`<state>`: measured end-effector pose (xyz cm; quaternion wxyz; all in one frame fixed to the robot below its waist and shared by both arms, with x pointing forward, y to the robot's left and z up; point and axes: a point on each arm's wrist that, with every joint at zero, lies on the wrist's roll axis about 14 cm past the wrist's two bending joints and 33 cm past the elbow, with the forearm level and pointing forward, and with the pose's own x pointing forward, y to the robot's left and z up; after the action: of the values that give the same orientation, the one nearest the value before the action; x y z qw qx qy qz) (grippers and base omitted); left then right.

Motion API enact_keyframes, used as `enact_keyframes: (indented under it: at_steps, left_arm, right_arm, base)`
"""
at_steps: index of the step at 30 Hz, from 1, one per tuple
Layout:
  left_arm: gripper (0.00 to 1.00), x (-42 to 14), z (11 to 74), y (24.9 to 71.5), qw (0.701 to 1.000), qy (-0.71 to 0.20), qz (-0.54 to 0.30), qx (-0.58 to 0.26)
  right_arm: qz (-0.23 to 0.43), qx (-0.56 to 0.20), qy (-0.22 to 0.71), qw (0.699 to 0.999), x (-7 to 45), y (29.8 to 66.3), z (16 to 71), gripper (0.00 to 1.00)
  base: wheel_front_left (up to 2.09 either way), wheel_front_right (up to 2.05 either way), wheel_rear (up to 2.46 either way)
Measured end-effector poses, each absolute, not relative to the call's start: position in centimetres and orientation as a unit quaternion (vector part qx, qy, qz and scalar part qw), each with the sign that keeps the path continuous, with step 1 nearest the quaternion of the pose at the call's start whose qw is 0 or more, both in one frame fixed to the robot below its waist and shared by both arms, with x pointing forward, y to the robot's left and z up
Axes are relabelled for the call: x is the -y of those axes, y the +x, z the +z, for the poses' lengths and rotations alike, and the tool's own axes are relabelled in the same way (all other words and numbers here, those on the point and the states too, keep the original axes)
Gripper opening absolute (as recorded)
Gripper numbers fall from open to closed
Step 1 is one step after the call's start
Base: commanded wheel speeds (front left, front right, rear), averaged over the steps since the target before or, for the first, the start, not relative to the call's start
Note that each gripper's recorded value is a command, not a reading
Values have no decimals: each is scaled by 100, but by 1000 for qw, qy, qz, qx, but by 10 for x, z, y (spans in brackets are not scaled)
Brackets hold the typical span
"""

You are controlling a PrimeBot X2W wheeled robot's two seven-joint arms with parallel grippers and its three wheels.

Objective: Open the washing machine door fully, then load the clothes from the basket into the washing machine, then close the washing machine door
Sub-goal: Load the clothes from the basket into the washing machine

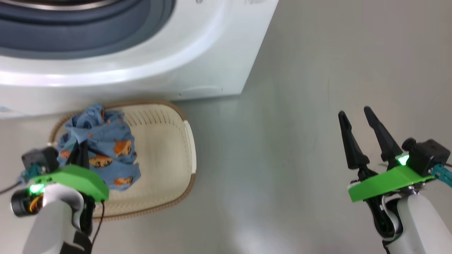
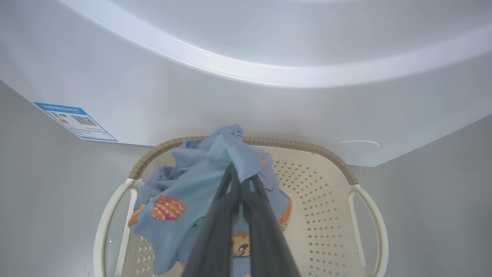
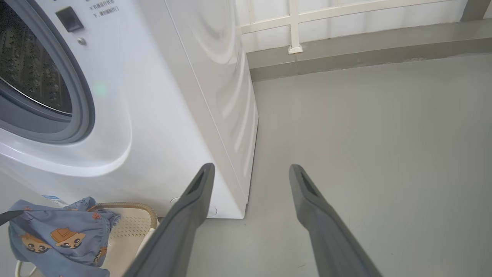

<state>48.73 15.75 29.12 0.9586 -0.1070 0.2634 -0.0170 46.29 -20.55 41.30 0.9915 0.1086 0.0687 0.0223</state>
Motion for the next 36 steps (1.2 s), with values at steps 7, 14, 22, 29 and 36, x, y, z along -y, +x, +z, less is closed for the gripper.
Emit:
enact_keyframes:
  at_steps: [7,14,22,29,36]
  left_arm:
    - [0,-161,337,473,973,-108,-18,-205]
    - [0,-164,382,458,984,-106,-22,-142]
    - [0,-174,418,429,990,-106,-13,-88]
    - [0,-180,438,403,994,-92,-11,-59]
    - [0,-181,453,388,996,-86,-11,-37]
  right_arm:
    - [14,-47,106,993,213,442,438,100]
    - [3,-25,101,995,224,423,460,100]
    - [-9,-8,101,995,232,403,475,100]
    - [-27,-1,100,995,243,384,480,100]
    - [-35,-1,97,995,246,377,480,100]
  base:
    - [0,0,0]
    - [0,0,0]
    - [0,0,0]
    - [0,0,0]
    - [0,0,0]
